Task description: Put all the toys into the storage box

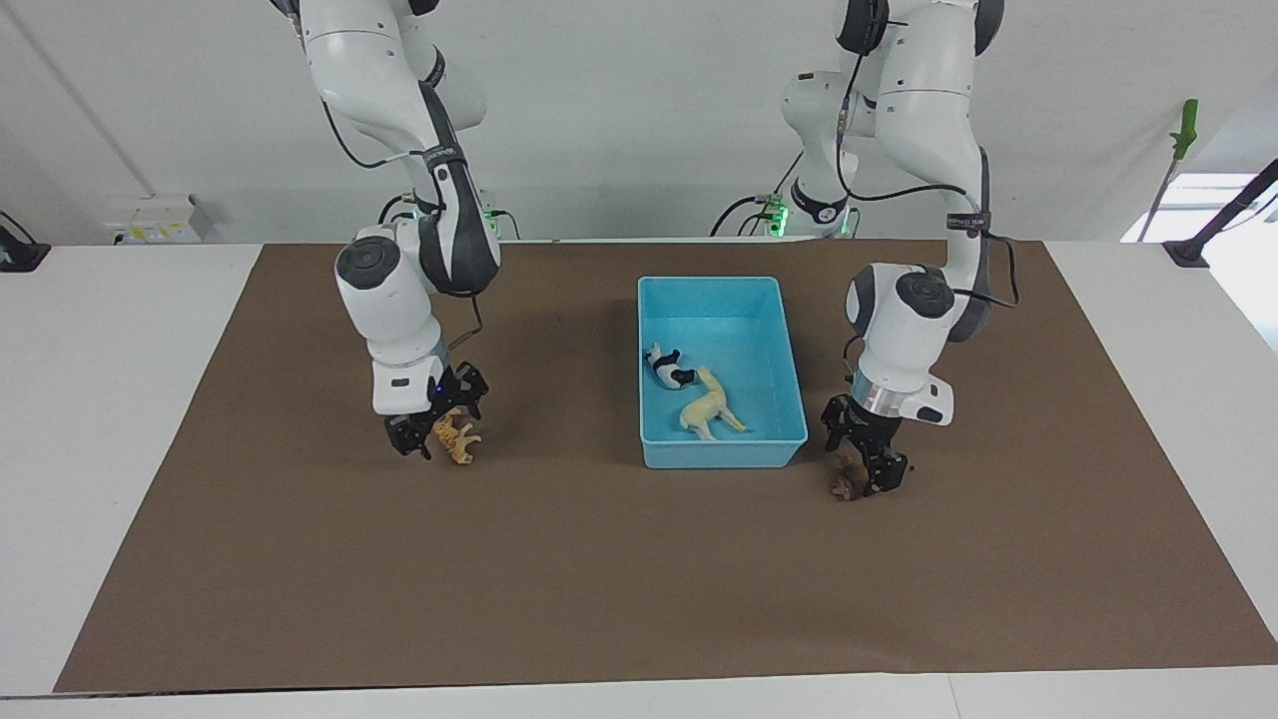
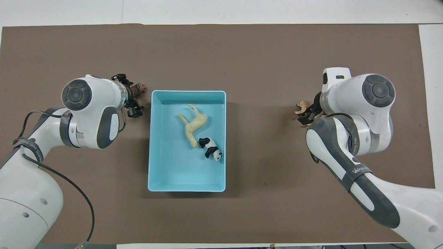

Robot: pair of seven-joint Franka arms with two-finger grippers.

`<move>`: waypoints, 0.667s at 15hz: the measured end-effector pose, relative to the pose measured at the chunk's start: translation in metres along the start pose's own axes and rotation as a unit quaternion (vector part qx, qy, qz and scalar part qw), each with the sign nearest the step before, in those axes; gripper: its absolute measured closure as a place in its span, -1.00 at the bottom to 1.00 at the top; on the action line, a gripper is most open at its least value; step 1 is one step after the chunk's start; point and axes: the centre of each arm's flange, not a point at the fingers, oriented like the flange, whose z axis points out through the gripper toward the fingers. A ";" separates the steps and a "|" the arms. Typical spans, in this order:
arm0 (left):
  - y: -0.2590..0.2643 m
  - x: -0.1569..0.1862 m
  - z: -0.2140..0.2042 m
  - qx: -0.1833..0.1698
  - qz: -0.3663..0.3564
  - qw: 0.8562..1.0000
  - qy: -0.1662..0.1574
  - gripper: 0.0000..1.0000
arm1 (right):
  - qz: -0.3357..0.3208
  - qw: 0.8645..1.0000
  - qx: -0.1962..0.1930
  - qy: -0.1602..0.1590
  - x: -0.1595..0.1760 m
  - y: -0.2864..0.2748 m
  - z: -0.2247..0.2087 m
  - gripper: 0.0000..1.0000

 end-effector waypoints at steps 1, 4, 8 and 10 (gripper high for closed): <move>0.000 0.000 0.000 0.000 0.000 1.000 0.000 -0.96 | 0.002 1.000 0.003 -0.004 -0.005 -0.001 0.005 -1.00; -0.001 -0.001 0.000 0.001 0.000 1.000 0.000 -0.55 | 0.003 1.000 0.002 -0.004 -0.012 -0.007 0.018 -1.00; -0.001 -0.001 -0.003 -0.001 0.001 1.000 -0.001 -0.49 | 0.002 1.000 0.003 -0.004 -0.018 -0.013 0.029 -0.86; 0.002 -0.001 -0.007 -0.005 0.001 1.000 -0.002 -0.46 | 0.003 1.000 0.003 -0.004 -0.019 -0.013 0.029 -0.74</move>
